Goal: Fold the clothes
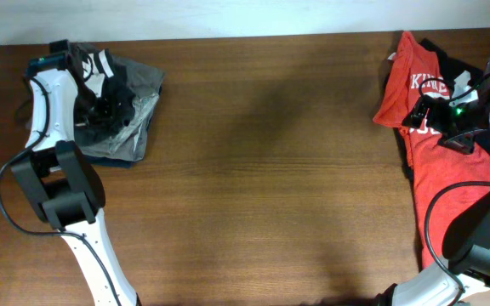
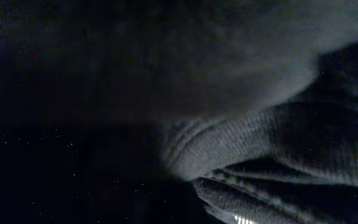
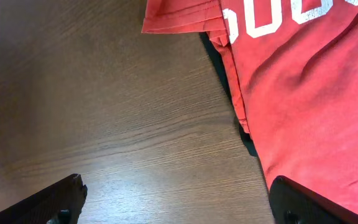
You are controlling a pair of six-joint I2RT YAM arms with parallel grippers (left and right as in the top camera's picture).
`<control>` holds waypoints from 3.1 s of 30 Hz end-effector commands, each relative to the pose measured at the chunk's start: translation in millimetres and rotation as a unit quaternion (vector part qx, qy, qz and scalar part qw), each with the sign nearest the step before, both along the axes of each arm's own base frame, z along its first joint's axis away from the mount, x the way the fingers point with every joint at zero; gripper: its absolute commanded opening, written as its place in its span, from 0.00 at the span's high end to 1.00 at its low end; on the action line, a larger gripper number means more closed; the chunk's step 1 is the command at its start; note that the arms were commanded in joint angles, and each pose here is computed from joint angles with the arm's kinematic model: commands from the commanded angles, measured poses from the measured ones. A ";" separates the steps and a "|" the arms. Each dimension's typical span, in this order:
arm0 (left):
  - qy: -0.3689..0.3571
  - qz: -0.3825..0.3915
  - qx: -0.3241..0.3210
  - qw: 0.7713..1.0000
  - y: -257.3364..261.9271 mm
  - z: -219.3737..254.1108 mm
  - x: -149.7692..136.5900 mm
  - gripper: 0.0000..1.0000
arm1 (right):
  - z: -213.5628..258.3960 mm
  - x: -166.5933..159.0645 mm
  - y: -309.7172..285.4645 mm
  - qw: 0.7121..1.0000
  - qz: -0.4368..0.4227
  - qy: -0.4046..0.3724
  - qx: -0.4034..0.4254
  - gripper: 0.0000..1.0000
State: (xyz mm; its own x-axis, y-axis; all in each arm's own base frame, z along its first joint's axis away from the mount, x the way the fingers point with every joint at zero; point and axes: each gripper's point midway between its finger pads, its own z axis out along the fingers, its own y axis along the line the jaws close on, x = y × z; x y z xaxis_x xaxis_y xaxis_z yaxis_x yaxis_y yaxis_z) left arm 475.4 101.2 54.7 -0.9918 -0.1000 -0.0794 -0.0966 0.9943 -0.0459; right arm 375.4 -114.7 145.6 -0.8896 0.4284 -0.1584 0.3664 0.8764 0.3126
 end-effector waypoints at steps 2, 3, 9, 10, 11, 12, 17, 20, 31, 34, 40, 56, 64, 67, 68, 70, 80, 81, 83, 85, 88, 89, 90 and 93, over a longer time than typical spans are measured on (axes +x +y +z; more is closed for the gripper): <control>-0.049 0.011 0.019 0.999 10.1 59.2 16.8 0.99 | 13.0 4.9 1.3 1.000 0.007 -0.022 -0.004 0.02; -0.058 0.009 0.021 0.998 8.7 77.9 15.8 0.99 | 14.1 6.7 0.5 1.000 0.007 -0.027 -0.006 0.04; -0.109 0.003 0.021 0.994 -6.2 142.1 12.8 1.00 | 50.3 15.5 -3.7 0.998 0.008 -0.063 -0.024 0.04; -0.121 -0.002 0.012 0.993 -12.6 151.1 13.4 0.99 | 60.2 15.6 -3.7 0.997 0.009 -0.070 -0.027 0.04; -0.134 -0.008 0.001 0.991 -20.0 160.1 14.5 0.99 | 72.5 14.9 -3.4 0.996 0.013 -0.078 -0.032 0.04; -0.152 -0.015 -0.009 0.988 -28.9 171.4 16.2 1.00 | 89.8 12.5 -2.2 0.995 0.020 -0.089 -0.039 0.04; -0.233 -0.062 -0.065 0.968 -75.3 217.1 26.1 0.87 | 154.5 -8.2 8.4 0.986 0.057 -0.136 -0.074 0.03; -0.272 -0.097 -0.097 0.953 -108.0 238.7 30.1 0.70 | 191.5 -25.1 20.1 0.978 0.070 -0.173 -0.095 0.03; -0.285 -0.192 -0.127 0.931 -208.0 248.1 25.8 0.01 | 279.5 -135.7 81.1 0.944 0.089 -0.283 -0.147 0.01; -0.283 -0.205 -0.131 0.928 -222.2 247.9 22.4 0.01 | 286.0 -159.2 90.1 0.939 0.088 -0.294 -0.153 0.01; -0.281 -0.213 -0.133 0.926 -230.7 247.9 20.1 0.01 | 296.1 -176.1 96.7 0.930 0.087 -0.318 -0.165 0.01; -0.280 -0.213 -0.133 0.927 -230.3 247.4 19.7 0.01 | 321.5 -148.8 94.1 0.878 0.097 -0.422 -0.206 0.01; -0.280 -0.213 -0.133 0.927 -230.3 247.4 19.7 0.01 | 255.9 -135.5 129.5 0.770 0.150 -0.578 -0.226 0.01; -0.280 -0.213 -0.133 0.927 -230.3 247.4 19.7 0.01 | 200.9 -135.4 136.3 0.763 0.160 -0.587 -0.220 0.01; -0.280 -0.213 -0.133 0.927 -230.3 247.4 19.7 0.01 | 188.8 -135.3 137.0 0.760 0.160 -0.590 -0.220 0.01; -0.280 -0.213 -0.133 0.927 -230.3 247.4 19.7 0.01 | 151.9 -133.4 136.3 0.752 0.156 -0.599 -0.227 0.01; -0.280 -0.213 -0.133 0.927 -230.3 247.4 19.7 0.01 | 42.6 -135.4 141.4 0.738 0.160 -0.615 -0.228 0.01; -0.280 -0.213 -0.133 0.927 -230.3 247.4 19.7 0.01 | 36.1 -135.5 141.4 0.738 0.160 -0.615 -0.228 0.01; -0.280 -0.213 -0.133 0.927 -230.3 247.4 19.7 0.01 | 24.5 -134.3 141.6 0.746 0.162 -0.606 -0.224 0.01; -0.280 -0.213 -0.133 0.927 -230.3 247.4 19.7 0.01 | 16.7 -133.2 141.4 0.750 0.163 -0.601 -0.223 0.02; -0.280 -0.213 -0.133 0.927 -230.3 247.4 19.7 0.01 | 18.1 -132.7 141.1 0.746 0.162 -0.605 -0.224 0.01; -0.280 -0.213 -0.133 0.927 -230.3 247.4 19.7 0.01 | 18.1 -132.7 141.1 0.746 0.162 -0.605 -0.224 0.01; -0.280 -0.213 -0.133 0.927 -230.3 247.4 19.7 0.01 | 18.1 -132.7 141.1 0.746 0.162 -0.605 -0.224 0.01; -0.280 -0.213 -0.133 0.927 -230.3 247.4 19.7 0.01 | 18.1 -132.7 141.1 0.746 0.162 -0.605 -0.224 0.01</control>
State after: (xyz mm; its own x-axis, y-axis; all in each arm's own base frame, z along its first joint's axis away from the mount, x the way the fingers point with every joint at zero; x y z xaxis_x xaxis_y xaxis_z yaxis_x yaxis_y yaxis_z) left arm 495.2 -128.6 299.1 -0.7643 0.1991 -0.6134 0.4101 0.8841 -0.2239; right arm 242.5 26.0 165.4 -0.0296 -0.1115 -0.9933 -0.2024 0.9738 -0.1033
